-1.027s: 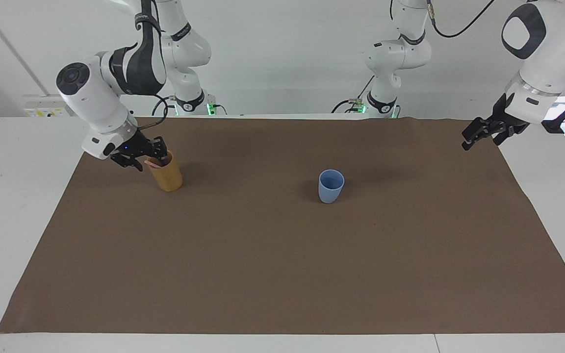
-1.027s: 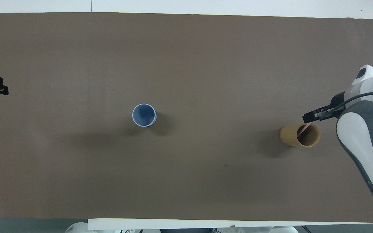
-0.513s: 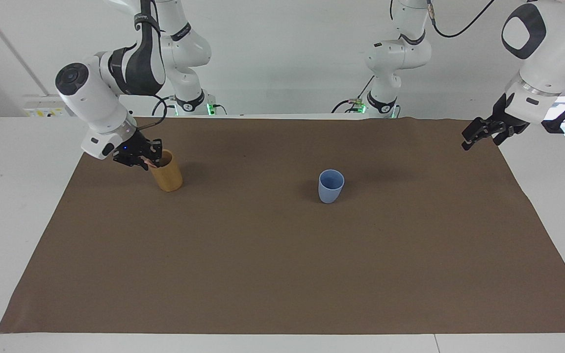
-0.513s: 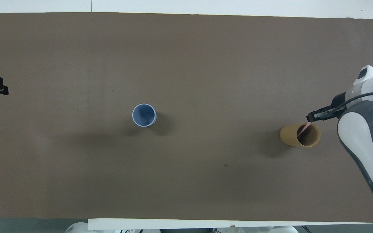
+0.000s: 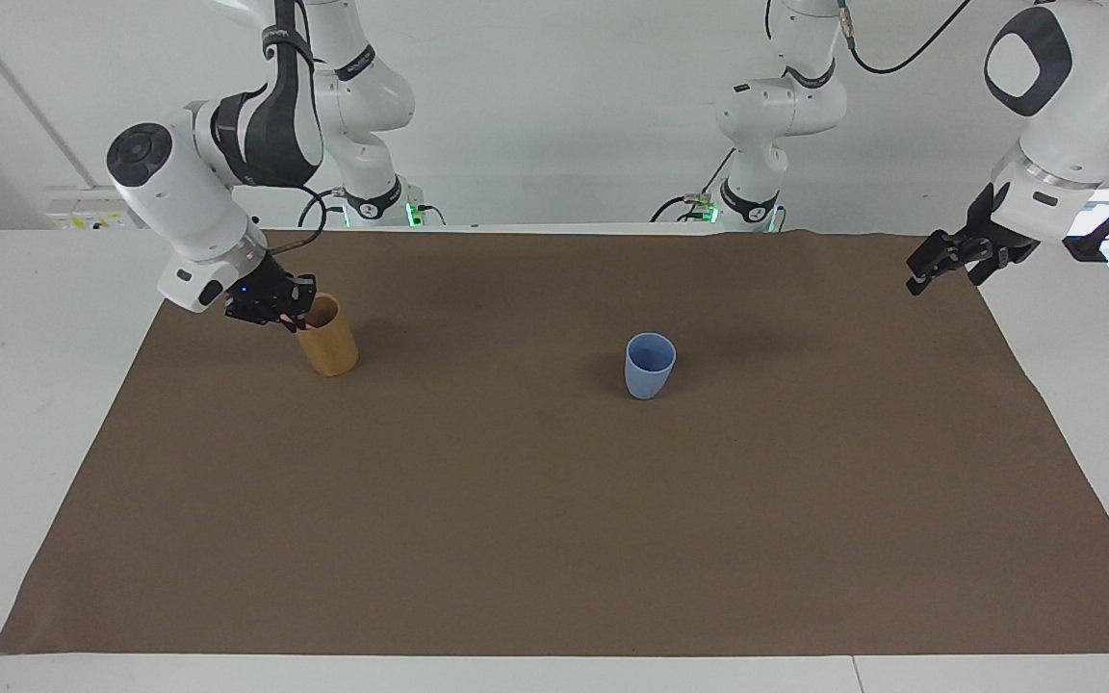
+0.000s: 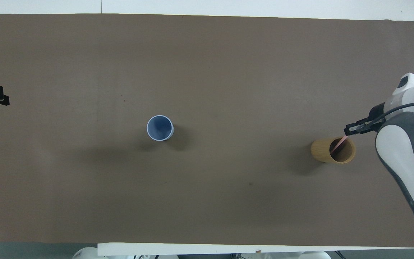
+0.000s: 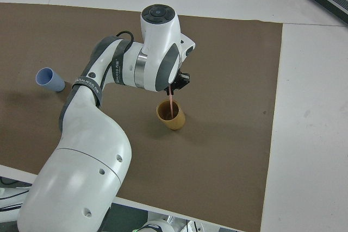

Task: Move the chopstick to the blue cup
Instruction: 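Lift the pink chopstick out of the tan cup with the right gripper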

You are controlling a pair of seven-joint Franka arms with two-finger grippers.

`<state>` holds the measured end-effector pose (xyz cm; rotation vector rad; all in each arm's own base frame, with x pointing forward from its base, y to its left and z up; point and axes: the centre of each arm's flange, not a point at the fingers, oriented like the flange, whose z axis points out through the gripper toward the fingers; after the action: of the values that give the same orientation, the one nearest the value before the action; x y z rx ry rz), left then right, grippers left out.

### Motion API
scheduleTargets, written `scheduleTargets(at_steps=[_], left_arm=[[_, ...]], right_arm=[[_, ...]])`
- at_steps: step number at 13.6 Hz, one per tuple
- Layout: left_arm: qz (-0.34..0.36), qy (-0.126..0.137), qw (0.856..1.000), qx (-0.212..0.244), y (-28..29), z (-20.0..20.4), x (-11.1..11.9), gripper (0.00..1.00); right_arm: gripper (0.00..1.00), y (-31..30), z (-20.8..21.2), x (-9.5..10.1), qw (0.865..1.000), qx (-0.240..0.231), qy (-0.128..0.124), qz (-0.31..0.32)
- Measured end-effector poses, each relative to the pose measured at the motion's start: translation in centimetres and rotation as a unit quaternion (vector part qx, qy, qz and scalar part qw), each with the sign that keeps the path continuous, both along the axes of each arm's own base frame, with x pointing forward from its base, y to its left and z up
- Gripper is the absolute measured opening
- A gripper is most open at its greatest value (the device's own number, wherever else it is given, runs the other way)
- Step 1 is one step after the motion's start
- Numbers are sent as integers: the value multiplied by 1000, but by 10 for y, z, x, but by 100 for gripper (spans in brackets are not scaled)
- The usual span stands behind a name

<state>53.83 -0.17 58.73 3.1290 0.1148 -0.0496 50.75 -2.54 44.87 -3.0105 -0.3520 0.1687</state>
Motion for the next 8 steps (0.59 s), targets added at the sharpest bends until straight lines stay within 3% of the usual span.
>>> scheduleTargets(at_steps=[4, 8], left_arm=[[0, 0, 1000, 0, 0, 0, 0, 100], [0, 0, 1000, 0, 0, 0, 0, 100]], right_arm=[[9, 0, 67, 2, 1000, -1, -3, 8], [9, 13, 181, -4, 999, -2, -43, 26]])
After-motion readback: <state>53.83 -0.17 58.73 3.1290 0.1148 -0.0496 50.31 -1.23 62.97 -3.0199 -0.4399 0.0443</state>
